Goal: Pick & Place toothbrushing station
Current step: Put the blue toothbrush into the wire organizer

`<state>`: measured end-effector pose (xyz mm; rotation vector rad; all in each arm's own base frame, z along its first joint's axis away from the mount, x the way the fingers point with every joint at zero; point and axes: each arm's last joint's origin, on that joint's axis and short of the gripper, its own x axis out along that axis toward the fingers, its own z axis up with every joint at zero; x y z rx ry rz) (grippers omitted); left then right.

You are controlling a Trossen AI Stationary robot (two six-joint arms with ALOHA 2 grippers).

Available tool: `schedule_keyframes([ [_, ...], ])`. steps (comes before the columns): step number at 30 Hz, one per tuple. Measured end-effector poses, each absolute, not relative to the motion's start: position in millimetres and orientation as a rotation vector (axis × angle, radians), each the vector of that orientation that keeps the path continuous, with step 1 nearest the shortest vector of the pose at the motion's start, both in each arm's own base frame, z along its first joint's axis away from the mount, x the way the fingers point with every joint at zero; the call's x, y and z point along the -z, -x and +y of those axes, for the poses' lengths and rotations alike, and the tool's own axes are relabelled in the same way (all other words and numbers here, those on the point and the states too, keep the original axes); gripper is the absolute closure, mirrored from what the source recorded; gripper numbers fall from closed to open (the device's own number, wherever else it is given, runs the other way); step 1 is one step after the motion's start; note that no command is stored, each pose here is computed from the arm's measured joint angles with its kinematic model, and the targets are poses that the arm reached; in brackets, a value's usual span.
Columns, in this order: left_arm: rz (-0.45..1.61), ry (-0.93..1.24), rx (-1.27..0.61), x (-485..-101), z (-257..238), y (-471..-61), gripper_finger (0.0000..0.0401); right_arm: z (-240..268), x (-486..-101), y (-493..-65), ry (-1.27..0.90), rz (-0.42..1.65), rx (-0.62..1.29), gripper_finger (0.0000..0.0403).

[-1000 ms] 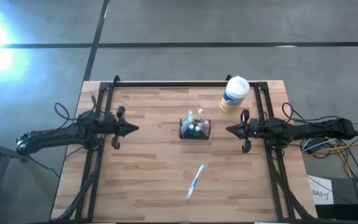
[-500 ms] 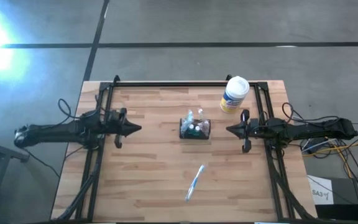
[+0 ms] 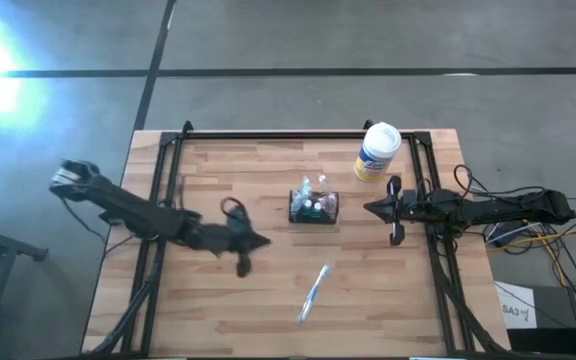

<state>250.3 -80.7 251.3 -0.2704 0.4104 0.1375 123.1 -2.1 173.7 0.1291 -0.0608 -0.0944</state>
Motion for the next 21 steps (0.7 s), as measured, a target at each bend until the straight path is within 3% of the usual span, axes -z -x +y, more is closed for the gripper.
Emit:
schedule_keyframes([
  [5, 0.517, 0.302, -0.164, -242.2, -111.8, -308.1, 0.0390, -2.0, -173.8, -123.1, -0.159, -0.062, 0.093, 0.0394],
  [9, 0.643, 0.281, -0.200, -235.0, -127.6, -344.8, 0.0363, -1.9, -173.8, -123.2, -0.163, -0.062, 0.090, 0.0394],
  [21, 0.964, 0.212, -0.188, -202.4, -160.4, -435.6, 0.0182, -1.9, -173.5, -123.2, -0.169, -0.060, 0.090, 0.0394],
])
